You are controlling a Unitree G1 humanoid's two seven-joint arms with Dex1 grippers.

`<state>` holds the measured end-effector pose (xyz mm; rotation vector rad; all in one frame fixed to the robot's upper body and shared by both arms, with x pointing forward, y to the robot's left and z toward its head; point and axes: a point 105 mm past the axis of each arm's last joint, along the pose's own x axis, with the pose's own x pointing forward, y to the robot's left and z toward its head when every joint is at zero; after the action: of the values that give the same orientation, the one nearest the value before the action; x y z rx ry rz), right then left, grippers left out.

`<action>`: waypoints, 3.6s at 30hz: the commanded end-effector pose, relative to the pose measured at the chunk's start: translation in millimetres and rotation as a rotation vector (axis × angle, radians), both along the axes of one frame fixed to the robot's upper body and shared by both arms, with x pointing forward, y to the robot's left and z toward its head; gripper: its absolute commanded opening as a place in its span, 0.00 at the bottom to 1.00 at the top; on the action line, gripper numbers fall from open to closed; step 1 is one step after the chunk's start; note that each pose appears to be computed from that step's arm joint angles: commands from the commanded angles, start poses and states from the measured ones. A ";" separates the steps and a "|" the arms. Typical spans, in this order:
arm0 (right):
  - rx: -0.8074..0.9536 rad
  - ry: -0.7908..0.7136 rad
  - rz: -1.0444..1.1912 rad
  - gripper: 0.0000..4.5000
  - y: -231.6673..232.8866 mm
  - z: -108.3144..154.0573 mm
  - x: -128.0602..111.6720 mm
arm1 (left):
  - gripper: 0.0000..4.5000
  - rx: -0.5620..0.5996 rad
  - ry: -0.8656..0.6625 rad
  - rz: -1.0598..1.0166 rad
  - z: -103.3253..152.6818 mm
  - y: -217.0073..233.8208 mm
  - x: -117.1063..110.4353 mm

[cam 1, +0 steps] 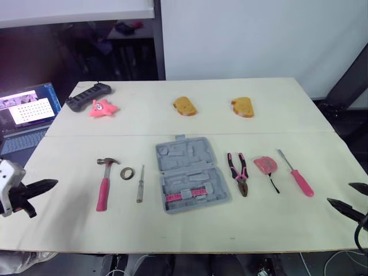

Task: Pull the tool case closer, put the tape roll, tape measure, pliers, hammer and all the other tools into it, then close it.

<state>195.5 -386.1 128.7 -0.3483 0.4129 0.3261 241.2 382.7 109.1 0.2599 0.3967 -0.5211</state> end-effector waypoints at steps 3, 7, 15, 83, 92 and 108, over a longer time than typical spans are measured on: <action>-0.011 -0.048 -0.005 0.99 -0.9 9.3 0.4 | 0.00 0.027 -0.024 0.009 9.4 3.9 2.8; -0.008 -0.048 -0.006 0.99 0.0 8.7 -0.3 | 0.00 0.020 -0.030 0.003 11.6 3.6 4.0; 0.007 -0.057 0.041 0.99 22.3 10.7 6.6 | 0.00 -0.008 -0.023 -0.037 5.2 -10.6 9.1; -0.290 0.334 0.765 0.02 291.9 -78.5 68.0 | 0.00 0.051 0.205 -0.513 -86.9 -228.7 10.5; -0.247 0.347 0.651 0.02 286.1 -79.4 54.5 | 0.00 0.042 0.230 -0.488 -93.9 -232.3 -0.7; -0.250 0.404 0.653 0.02 280.4 -83.5 48.5 | 0.00 0.024 0.227 -0.540 -94.4 -246.6 0.6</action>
<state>256.5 -117.2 41.9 -0.6810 0.7499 0.9207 253.5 149.6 21.8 0.3568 0.5356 -1.0105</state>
